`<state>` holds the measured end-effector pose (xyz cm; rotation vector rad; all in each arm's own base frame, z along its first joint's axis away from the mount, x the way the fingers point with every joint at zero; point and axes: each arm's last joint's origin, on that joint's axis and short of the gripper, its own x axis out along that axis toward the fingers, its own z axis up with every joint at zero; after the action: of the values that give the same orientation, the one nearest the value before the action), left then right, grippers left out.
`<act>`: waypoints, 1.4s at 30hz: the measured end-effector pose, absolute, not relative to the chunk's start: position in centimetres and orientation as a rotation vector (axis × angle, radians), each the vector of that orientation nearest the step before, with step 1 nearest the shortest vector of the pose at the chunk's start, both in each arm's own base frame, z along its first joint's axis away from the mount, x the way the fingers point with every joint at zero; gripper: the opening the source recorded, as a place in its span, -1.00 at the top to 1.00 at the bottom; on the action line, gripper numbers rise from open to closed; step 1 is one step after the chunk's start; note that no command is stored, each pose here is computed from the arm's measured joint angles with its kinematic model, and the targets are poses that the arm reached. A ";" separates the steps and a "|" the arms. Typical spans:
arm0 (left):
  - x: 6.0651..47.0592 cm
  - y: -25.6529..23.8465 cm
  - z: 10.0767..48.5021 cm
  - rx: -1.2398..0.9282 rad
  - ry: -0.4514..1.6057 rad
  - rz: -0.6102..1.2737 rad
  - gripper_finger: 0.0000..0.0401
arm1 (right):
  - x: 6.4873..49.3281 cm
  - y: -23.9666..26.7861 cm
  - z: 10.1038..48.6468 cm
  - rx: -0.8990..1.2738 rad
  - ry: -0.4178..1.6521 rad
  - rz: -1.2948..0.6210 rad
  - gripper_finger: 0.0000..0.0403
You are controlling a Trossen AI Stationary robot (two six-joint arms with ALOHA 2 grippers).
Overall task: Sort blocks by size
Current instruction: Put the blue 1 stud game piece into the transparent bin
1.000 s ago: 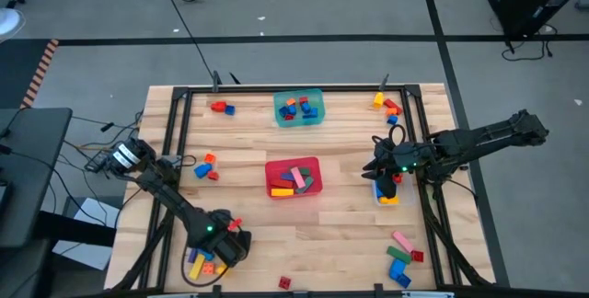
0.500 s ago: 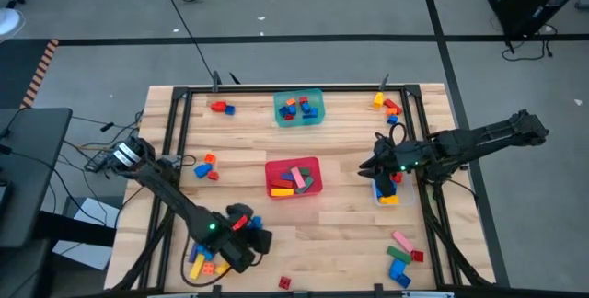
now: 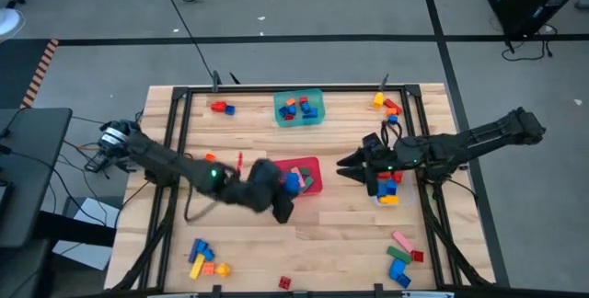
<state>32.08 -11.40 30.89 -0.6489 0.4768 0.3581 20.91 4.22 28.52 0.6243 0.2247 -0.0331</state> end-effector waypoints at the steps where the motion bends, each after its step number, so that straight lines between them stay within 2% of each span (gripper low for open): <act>1: 32.3 -10.7 31.5 -0.622 0.452 0.319 0.29 | 21.2 4.3 28.8 0.632 0.189 -0.020 0.03; 6: 33.5 -8.0 33.9 -0.561 0.322 0.172 0.29 | 22.8 4.4 29.8 0.632 0.006 0.035 -0.18; 11: 34.3 -5.8 34.3 -0.546 0.296 0.093 0.29 | 24.3 4.1 30.1 0.617 -0.134 0.052 -0.39; 16: 34.6 -4.3 34.3 -0.532 0.302 0.062 0.29 | 25.6 3.5 29.4 0.603 -0.144 0.062 -0.56; 21: 34.8 -3.3 34.9 -0.513 0.260 -0.002 0.29 | 26.4 2.9 28.8 0.599 -0.159 0.047 -0.60; 30: 35.0 -1.4 35.0 -0.525 0.247 -0.021 0.29 | 28.5 1.8 30.0 0.542 -0.179 0.104 -0.39; 40: 35.0 -1.1 35.0 -0.511 0.256 -0.027 0.29 | 29.8 0.5 30.1 0.515 -0.166 0.120 0.20; 42: 35.0 -1.0 35.0 -0.500 0.255 -0.027 0.29 | 29.8 0.3 30.1 0.514 -0.165 0.125 0.26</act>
<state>35.01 -1.05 34.96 -0.4997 0.2555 -0.0274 29.84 0.32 30.09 0.5135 -0.1651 0.1252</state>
